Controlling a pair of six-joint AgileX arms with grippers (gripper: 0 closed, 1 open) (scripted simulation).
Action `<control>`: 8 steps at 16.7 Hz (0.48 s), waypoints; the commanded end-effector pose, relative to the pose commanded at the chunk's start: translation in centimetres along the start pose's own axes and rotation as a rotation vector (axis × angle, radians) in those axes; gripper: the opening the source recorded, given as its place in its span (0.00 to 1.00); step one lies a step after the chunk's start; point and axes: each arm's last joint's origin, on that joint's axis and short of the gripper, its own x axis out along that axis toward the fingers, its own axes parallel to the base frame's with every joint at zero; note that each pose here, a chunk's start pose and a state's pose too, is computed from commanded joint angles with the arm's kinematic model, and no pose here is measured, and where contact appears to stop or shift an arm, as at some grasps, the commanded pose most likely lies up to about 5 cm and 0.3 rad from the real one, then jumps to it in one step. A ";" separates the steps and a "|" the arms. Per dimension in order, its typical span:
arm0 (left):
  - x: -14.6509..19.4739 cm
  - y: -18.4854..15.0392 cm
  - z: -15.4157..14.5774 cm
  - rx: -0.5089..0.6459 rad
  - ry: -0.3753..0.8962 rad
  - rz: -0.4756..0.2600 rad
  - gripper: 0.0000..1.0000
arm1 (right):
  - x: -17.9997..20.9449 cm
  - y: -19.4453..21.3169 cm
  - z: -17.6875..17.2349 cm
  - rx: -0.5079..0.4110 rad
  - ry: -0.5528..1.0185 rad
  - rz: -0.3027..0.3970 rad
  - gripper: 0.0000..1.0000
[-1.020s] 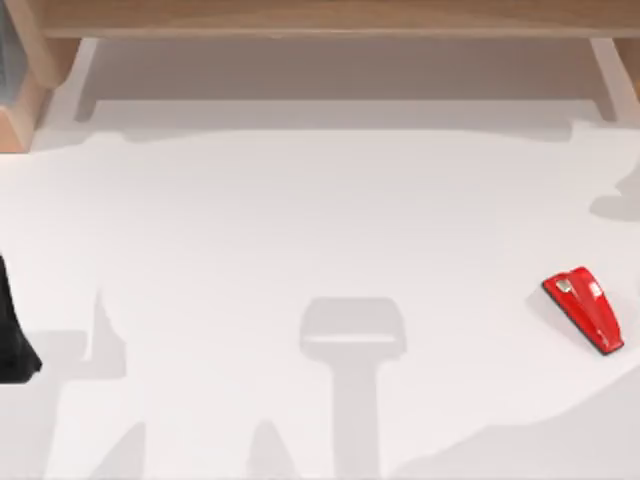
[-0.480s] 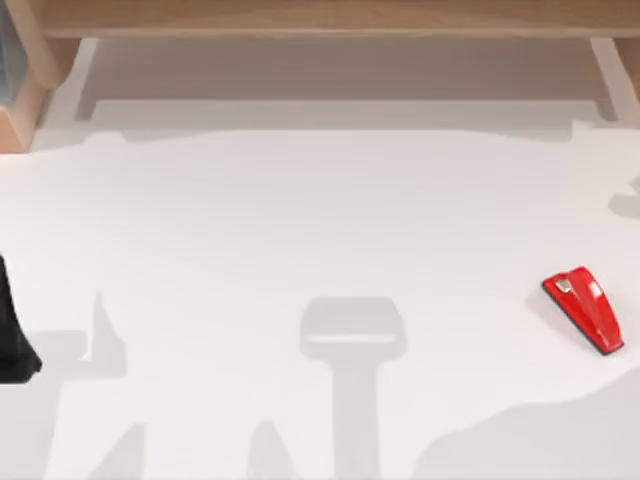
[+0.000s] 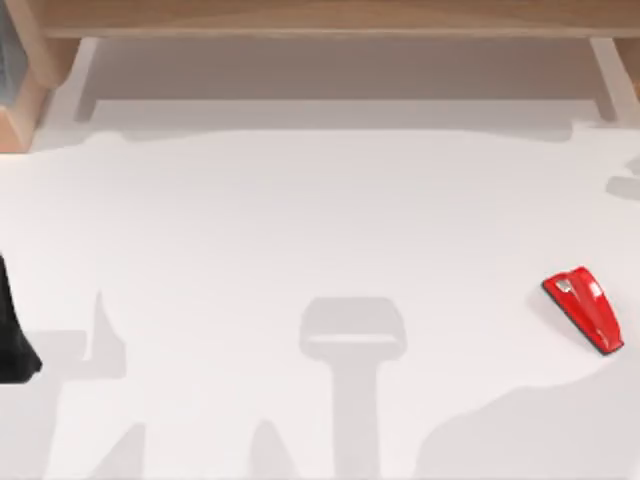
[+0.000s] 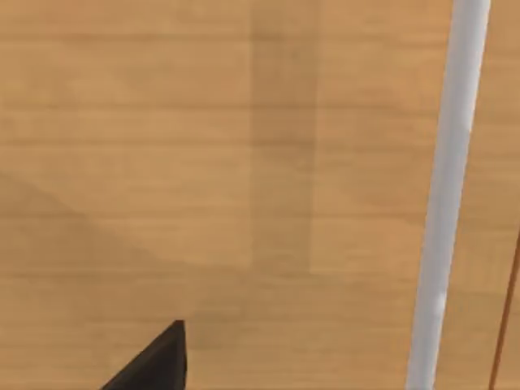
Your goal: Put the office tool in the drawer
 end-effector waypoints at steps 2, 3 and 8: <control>0.0 0.0 0.0 0.000 0.000 0.000 1.00 | 0.0 0.0 0.0 0.000 0.000 0.000 1.00; 0.0 0.0 0.0 0.000 0.000 0.000 1.00 | 0.0 0.0 0.0 0.000 0.000 0.000 1.00; 0.0 0.0 0.0 0.000 0.000 0.000 1.00 | 0.0 0.0 0.0 0.000 0.000 0.000 0.62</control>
